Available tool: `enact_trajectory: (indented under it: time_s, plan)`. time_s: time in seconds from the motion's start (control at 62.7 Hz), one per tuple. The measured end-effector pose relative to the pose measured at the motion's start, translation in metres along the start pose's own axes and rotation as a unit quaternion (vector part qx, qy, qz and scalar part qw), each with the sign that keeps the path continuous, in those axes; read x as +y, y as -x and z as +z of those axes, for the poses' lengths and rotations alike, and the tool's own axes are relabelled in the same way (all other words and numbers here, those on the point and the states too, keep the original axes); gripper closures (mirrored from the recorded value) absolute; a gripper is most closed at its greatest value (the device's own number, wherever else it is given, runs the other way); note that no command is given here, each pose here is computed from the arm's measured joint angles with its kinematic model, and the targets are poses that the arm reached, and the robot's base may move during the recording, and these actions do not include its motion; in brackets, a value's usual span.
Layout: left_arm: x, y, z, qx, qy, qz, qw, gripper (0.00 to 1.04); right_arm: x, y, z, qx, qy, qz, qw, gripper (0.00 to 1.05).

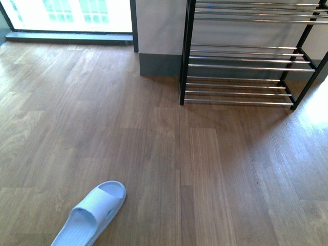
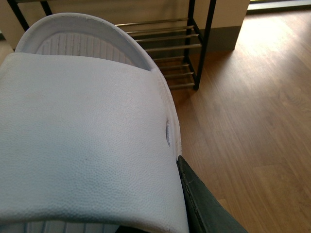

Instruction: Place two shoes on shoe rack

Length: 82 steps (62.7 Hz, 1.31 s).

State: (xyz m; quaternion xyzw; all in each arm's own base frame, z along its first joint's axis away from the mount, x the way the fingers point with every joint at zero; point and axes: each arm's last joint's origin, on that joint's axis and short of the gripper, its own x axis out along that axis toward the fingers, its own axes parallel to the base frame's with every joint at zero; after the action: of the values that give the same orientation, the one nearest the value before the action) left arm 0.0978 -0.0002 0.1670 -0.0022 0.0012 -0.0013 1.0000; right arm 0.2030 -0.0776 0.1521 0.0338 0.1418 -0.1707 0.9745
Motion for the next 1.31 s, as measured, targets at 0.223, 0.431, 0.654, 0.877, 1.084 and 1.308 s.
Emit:
enact_trajectory:
  time_s: [0.223, 0.431, 0.654, 0.877, 1.084, 1.308]
  plan:
    - [0.000, 0.000, 0.000, 0.000, 0.000, 0.000, 1.000, 0.09, 0.000, 0.000, 0.000, 0.000, 0.000, 0.000, 1.000, 1.03]
    - [0.001, -0.001, -0.002, 0.041, 0.016, 0.036, 0.998, 0.09, 0.000, 0.000, 0.000, 0.000, 0.000, 0.001, 1.000, 1.03]
    - [0.007, -0.043, -0.030, 0.206, 0.053, 0.063, 0.975, 0.09, 0.000, 0.000, 0.000, 0.000, 0.000, 0.001, 1.000, 1.03]
    - [-0.015, -0.106, -0.078, 0.315, -0.001, -0.052, 0.948, 0.09, 0.000, 0.000, 0.000, 0.000, 0.000, 0.001, 1.000, 1.03]
    - [-0.029, -0.138, -0.139, 0.419, -0.033, -0.085, 0.903, 0.09, 0.000, 0.000, 0.000, 0.000, 0.000, 0.000, 1.000, 1.03]
    - [-0.040, -0.157, -0.227, 0.503, -0.029, -0.075, 0.861, 0.09, 0.000, 0.000, 0.000, 0.000, 0.000, 0.000, 1.000, 1.03]
